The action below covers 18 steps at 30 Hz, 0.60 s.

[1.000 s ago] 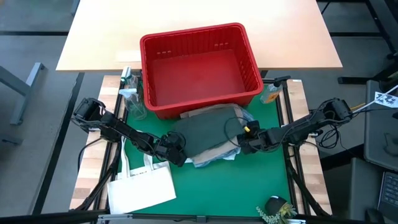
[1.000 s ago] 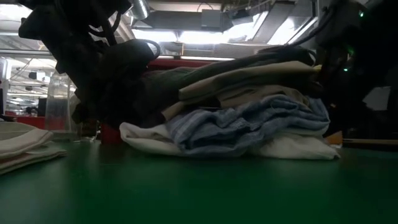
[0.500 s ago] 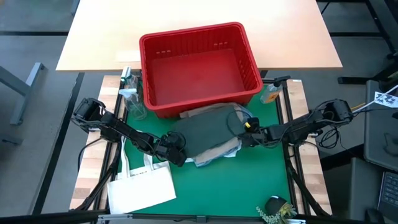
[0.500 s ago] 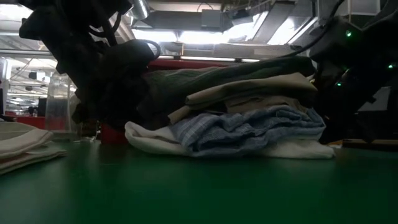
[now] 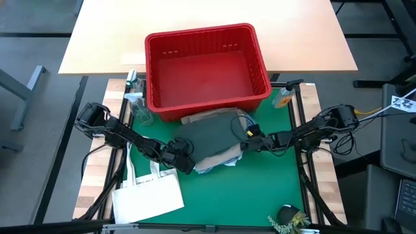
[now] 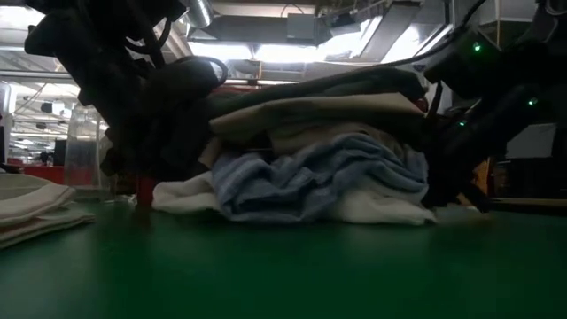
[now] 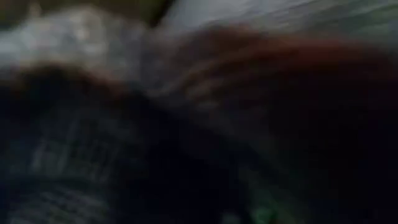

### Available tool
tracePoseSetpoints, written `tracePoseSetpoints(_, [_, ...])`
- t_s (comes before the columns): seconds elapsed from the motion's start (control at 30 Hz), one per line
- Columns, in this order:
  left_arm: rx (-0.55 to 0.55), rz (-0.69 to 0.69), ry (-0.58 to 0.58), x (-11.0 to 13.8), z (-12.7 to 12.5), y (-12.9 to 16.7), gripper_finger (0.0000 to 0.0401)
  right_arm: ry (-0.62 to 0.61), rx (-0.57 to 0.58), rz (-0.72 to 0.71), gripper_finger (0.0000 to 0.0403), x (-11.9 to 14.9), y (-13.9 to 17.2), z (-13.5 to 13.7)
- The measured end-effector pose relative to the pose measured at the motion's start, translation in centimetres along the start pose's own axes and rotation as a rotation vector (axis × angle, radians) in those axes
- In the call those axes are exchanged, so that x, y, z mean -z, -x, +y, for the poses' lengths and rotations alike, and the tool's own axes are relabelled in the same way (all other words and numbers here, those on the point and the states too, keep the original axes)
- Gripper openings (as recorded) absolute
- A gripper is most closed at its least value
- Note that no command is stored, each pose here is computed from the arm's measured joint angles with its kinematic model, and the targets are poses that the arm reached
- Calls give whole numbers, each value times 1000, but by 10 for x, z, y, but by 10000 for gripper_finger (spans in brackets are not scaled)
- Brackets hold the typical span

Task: Fold Laundry from Bin
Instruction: Put the stack of folded clothes into the red bin

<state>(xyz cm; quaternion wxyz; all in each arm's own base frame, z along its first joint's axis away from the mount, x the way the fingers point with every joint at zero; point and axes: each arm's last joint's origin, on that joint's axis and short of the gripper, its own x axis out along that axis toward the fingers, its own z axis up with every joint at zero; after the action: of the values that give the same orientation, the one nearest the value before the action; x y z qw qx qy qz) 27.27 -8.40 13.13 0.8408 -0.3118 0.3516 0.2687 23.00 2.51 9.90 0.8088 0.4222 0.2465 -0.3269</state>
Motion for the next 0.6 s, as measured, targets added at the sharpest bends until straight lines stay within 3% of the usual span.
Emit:
tracePoseSetpoints(0.23, [-15,-45,3,-2,0,0,9,39,-68,40,13,0,0,8])
tracePoseSetpoints(0.47, [14,-111,-17,-5,-5,0,3,129,-123,69,23,-4,0,23])
tracePoseSetpoints(0.6, [30,-106,-13,-6,-6,0,2,150,-149,60,8,-6,0,31])
